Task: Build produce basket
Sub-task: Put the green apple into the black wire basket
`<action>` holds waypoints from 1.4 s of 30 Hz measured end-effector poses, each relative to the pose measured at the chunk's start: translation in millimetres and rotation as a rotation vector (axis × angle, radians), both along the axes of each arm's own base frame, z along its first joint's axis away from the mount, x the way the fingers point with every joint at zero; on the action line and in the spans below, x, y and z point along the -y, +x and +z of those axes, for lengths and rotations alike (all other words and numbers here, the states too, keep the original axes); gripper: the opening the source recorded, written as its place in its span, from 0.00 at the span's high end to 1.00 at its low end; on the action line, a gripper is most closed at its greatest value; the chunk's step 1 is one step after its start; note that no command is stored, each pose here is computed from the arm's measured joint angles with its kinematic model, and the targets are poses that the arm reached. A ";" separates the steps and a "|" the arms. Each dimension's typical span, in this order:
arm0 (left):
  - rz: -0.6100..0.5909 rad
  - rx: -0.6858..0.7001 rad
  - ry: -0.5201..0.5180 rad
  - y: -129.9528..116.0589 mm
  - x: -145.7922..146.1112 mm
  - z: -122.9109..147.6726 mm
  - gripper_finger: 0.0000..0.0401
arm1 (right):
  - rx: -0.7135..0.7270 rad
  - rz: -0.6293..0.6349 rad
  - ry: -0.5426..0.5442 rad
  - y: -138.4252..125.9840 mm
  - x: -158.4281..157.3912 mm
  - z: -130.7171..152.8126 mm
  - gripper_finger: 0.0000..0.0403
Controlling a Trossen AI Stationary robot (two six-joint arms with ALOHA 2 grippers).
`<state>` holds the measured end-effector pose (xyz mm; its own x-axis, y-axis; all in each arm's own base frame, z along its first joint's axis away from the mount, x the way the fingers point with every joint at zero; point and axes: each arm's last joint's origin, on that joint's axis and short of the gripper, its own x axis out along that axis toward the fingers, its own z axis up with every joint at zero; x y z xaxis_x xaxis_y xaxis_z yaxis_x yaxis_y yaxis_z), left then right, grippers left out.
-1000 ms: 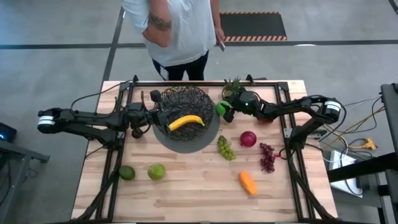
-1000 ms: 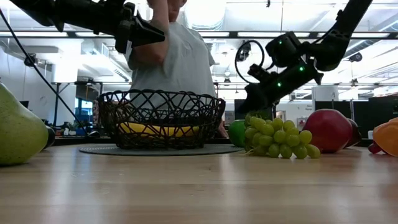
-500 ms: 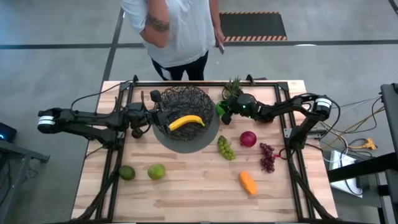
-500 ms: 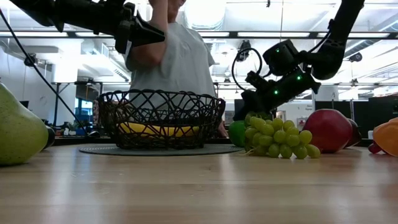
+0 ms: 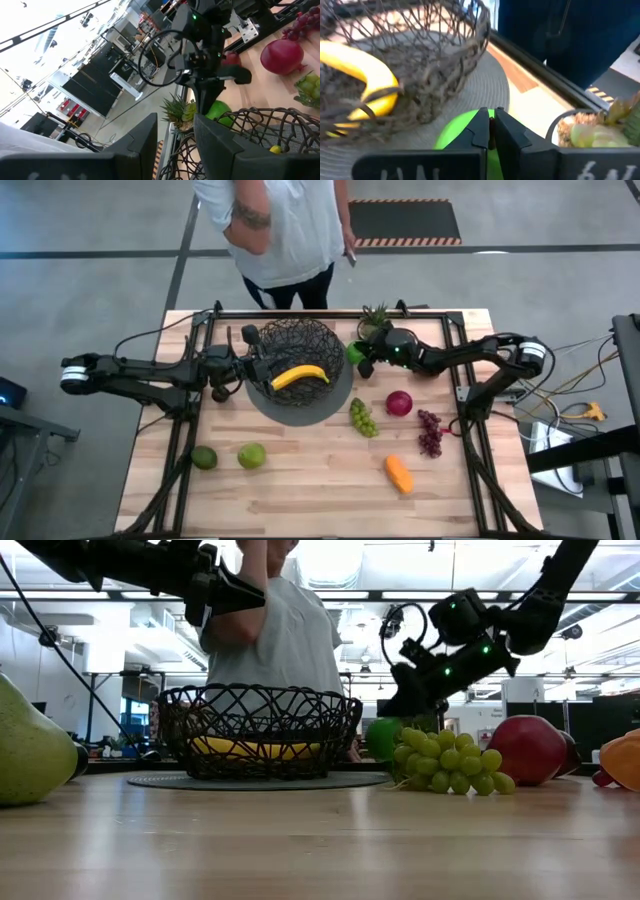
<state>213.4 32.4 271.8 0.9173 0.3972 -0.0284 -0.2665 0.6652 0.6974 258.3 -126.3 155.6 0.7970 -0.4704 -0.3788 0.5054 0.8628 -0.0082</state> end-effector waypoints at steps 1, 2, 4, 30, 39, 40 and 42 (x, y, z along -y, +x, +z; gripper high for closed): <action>0.000 0.000 0.001 0.0 0.0 0.0 0.72 | 0.003 0.000 0.002 -1.3 -1.1 3.4 0.98; 0.000 -0.001 0.002 0.0 0.0 0.0 0.72 | 0.008 0.001 -0.001 -2.9 -2.0 7.8 0.98; 0.014 0.000 0.003 -0.3 -0.3 0.2 0.72 | 0.024 0.000 -0.007 -7.2 -4.0 18.3 0.98; 0.163 0.200 0.005 -39.1 0.0 10.6 0.72 | 0.168 0.101 -0.128 85.4 -11.9 116.1 0.98; 0.164 0.264 0.006 -51.2 1.3 9.7 0.72 | 0.128 0.074 -0.097 155.3 11.4 78.0 0.98; 0.164 0.265 0.006 -51.9 1.4 9.2 0.72 | 0.122 0.060 -0.098 160.2 13.4 75.2 0.98; 0.164 0.267 0.006 -52.6 1.4 9.1 0.72 | 0.124 0.041 -0.094 170.0 17.1 70.5 0.98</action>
<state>160.8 31.0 280.9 0.8157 0.5401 0.2073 -0.5440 0.5942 0.5924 428.2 -143.4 226.1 0.8541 -0.4654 -0.2322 0.4720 0.8811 -0.0297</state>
